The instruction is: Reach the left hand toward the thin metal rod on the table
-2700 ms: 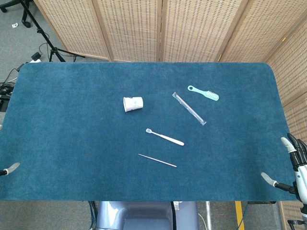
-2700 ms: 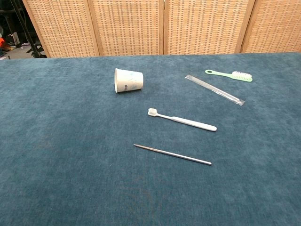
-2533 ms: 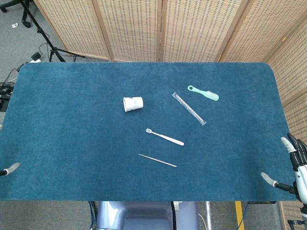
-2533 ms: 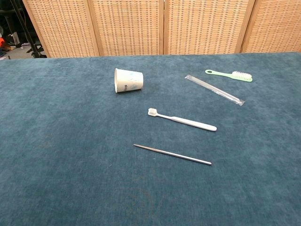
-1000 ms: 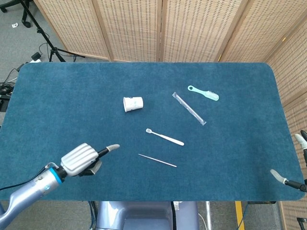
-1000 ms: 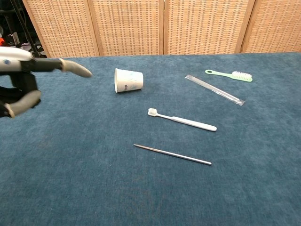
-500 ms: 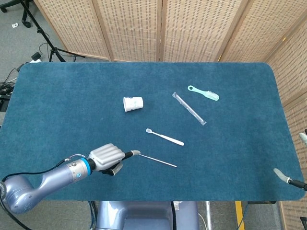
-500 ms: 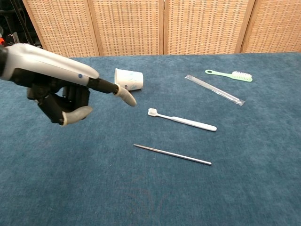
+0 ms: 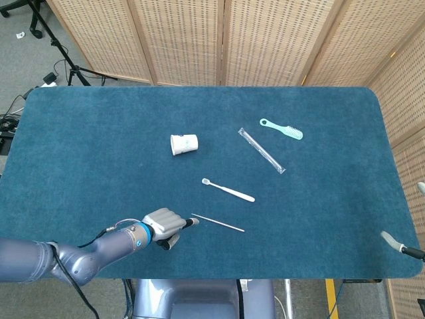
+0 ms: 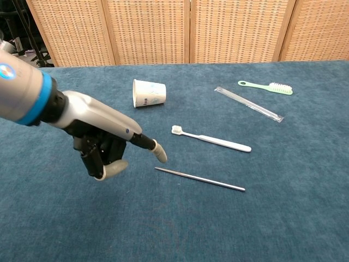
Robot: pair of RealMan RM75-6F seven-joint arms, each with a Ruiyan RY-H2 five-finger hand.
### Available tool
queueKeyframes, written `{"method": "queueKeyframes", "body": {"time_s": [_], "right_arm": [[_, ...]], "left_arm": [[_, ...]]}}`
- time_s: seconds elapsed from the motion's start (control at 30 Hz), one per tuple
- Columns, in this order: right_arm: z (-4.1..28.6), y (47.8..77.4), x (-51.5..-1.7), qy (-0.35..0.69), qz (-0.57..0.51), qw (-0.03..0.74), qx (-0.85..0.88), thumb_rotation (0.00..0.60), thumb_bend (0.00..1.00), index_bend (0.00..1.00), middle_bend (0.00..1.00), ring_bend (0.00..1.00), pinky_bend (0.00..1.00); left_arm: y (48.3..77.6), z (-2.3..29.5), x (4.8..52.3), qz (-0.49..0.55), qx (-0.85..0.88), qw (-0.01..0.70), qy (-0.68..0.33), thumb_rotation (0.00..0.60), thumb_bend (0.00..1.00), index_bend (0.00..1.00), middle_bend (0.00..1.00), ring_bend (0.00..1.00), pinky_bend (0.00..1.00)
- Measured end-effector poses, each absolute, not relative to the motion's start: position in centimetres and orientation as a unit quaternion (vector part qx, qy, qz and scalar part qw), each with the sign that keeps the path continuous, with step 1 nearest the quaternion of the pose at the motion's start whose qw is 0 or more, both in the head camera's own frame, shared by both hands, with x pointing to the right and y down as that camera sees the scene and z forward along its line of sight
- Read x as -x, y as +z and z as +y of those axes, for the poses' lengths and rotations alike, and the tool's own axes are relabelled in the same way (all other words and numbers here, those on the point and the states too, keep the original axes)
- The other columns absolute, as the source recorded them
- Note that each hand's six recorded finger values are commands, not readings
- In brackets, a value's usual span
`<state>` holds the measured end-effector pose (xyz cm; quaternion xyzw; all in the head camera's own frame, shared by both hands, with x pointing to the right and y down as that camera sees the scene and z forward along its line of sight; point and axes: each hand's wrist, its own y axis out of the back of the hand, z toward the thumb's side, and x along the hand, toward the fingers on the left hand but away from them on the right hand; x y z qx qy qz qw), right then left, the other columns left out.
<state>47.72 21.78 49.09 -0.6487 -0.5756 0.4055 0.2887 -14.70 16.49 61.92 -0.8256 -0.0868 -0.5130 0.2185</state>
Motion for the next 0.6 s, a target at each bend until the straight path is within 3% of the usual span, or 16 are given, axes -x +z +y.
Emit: {"method": "queueKeyframes", "body": {"time_s": [0.6], "right_arm": [[21.6,49.3,-47.8,0.408,-0.575,0.285,0.65,0.6,0.0,0.0,0.0,0.0,0.0]], "left_arm": [[65.4,17.2,12.5,-0.064,0.822,0.228,-0.519,0.6,0.95,0.05,1.0,1.0,1.0]]}}
